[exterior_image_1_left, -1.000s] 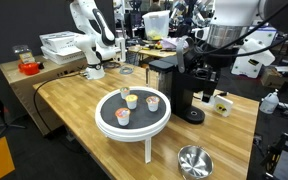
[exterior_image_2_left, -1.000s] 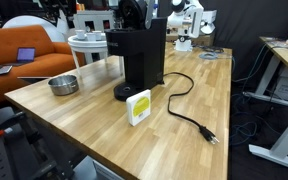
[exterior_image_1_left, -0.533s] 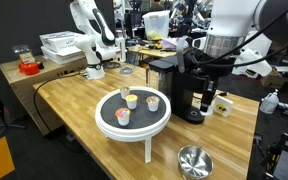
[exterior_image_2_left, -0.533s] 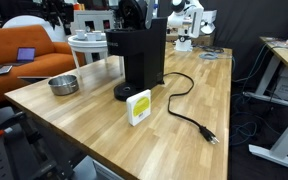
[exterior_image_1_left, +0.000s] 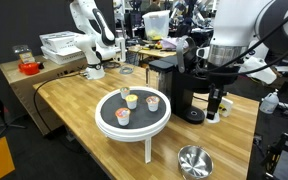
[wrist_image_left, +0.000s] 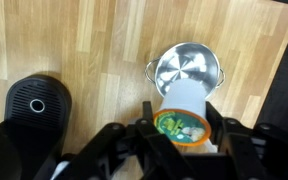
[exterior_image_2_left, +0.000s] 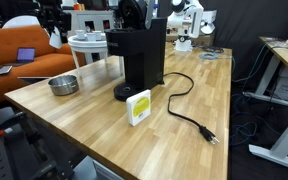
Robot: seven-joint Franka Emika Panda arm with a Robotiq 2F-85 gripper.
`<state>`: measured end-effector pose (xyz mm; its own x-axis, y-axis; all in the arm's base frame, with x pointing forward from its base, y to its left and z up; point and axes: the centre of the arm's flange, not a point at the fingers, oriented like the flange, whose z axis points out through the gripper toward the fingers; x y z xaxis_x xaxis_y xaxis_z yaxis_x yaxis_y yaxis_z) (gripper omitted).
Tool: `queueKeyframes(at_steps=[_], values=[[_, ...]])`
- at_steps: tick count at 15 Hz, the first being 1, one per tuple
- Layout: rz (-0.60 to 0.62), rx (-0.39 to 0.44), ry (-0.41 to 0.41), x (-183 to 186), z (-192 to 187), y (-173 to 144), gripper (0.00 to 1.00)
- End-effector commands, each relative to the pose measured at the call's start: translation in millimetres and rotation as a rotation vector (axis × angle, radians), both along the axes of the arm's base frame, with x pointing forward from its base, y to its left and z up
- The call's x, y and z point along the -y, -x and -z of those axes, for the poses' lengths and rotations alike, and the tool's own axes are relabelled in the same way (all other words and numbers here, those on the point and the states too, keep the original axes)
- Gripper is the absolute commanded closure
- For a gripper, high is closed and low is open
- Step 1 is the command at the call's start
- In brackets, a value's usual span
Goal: Open the coffee maker, take out the cup and put it in the pot
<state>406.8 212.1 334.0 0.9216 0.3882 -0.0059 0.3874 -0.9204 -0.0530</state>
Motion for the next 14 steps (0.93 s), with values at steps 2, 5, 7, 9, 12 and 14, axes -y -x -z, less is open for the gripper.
queueKeyframes(at_steps=[2, 5, 7, 9, 12, 14], values=[[-0.034, -0.014, 0.011, -3.9, 12.5, 5.4, 0.74], [-0.042, -0.036, 0.041, -3.2, 24.3, 6.1, 0.74], [-0.052, -0.04, 0.072, -1.1, 31.3, 4.9, 0.74], [-0.063, -0.04, 0.092, 0.9, 32.6, 4.0, 0.74], [-0.066, -0.042, 0.085, 1.6, 33.2, 5.9, 0.49], [-0.066, -0.041, 0.087, 2.6, 33.0, 5.3, 0.49]])
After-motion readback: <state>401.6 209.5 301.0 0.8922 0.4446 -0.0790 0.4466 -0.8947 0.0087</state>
